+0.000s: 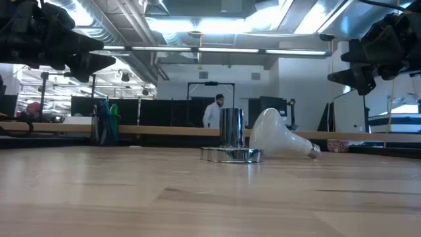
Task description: Screw lightbulb
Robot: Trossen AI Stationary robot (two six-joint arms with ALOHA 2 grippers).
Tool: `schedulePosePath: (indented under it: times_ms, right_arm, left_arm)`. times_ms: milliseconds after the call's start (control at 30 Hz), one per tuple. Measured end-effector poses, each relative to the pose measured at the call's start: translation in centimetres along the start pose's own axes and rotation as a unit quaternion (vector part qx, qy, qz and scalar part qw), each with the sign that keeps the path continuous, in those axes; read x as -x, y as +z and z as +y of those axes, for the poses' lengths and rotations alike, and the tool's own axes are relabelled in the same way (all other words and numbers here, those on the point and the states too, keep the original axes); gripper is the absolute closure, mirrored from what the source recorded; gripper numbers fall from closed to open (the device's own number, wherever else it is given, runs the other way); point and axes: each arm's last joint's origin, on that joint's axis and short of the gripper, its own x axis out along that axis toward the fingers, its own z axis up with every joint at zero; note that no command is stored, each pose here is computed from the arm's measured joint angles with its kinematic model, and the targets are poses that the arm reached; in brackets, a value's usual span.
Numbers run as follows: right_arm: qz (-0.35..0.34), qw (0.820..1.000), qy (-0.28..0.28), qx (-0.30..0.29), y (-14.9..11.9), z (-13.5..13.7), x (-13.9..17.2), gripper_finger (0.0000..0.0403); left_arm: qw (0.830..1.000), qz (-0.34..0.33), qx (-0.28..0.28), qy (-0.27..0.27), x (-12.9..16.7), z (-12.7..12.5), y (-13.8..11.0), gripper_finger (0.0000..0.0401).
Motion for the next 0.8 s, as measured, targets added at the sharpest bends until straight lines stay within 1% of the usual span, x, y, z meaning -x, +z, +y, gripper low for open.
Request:
schedulePosePath:
  times_ms: [400, 533, 633, 700, 800]
  right_arm:
    - [0.000, 1.000, 0.000, 0.000, 0.00, 0.00, 0.00, 0.0078]
    - [0.000, 1.000, 0.000, 0.000, 0.00, 0.00, 0.00, 0.0078]
    - [0.000, 1.000, 0.000, 0.000, 0.00, 0.00, 0.00, 0.0078]
    - [0.000, 1.000, 0.000, 0.000, 0.00, 0.00, 0.00, 0.0078]
    - [-0.003, 1.000, 0.001, 0.000, 0.05, 0.02, 0.00, 0.0078]
  left_arm:
    - [1.000, 0.000, 0.000, 0.000, 0.00, 0.00, 0.01, 0.0138]
    - [1.000, 0.000, -0.016, 0.000, 0.00, 0.00, 0.00, 0.0138]
    - [1.000, 0.000, -0.017, 0.000, 0.00, 0.00, 0.00, 0.0138]
    - [1.000, -0.005, 0.000, 0.000, 0.00, -0.01, 0.10, 0.0138]
    - [0.999, -0.028, 0.042, -0.003, 0.02, -0.05, 0.55, 0.0138]
